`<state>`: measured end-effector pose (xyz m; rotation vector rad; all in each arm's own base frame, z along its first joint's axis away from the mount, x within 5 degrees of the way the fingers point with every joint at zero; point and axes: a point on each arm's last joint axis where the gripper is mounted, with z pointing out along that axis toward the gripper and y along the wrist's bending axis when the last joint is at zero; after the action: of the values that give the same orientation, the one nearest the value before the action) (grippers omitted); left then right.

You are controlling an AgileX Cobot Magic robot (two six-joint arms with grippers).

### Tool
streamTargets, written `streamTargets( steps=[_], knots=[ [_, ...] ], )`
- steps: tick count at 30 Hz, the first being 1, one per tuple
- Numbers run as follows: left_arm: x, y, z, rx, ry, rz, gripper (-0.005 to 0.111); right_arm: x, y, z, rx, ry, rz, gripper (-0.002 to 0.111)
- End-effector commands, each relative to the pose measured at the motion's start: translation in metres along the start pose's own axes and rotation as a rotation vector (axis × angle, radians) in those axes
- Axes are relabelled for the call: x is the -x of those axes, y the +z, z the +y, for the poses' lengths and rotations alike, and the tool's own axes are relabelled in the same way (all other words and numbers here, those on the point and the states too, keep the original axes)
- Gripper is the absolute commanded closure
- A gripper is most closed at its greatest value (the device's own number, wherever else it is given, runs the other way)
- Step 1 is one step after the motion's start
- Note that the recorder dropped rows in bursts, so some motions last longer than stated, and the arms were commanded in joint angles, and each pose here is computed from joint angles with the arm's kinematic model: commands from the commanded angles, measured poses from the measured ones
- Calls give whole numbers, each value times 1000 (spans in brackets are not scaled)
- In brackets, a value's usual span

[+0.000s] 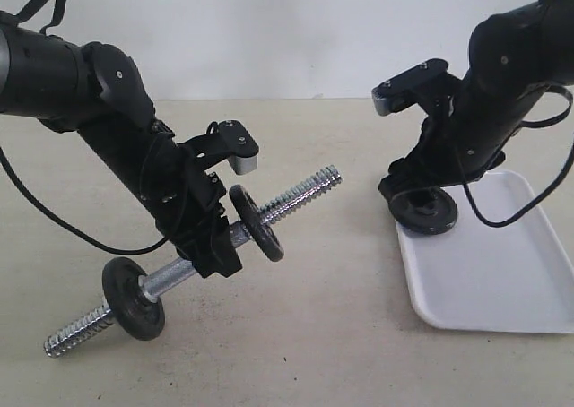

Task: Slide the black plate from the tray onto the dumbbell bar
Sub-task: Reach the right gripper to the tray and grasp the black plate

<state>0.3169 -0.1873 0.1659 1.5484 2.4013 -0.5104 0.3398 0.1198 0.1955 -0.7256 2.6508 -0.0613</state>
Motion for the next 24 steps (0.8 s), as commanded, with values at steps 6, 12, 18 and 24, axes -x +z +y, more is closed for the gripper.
streamTargets(
  steps=[6, 12, 18, 24],
  knots=[
    [18, -26, -4, 35, -28, -135, 102, 9, 36, -2, -90, 51, 16, 40],
    [18, -26, -4, 36, -28, -136, 102, 23, 50, 24, -188, -71, 26, 40],
    [18, -26, -4, 34, -27, -135, 102, 27, 69, 33, -230, -31, 53, 40],
    [18, -26, -4, 34, -27, -135, 102, 24, 84, 33, -249, -21, 86, 52]
  ],
)
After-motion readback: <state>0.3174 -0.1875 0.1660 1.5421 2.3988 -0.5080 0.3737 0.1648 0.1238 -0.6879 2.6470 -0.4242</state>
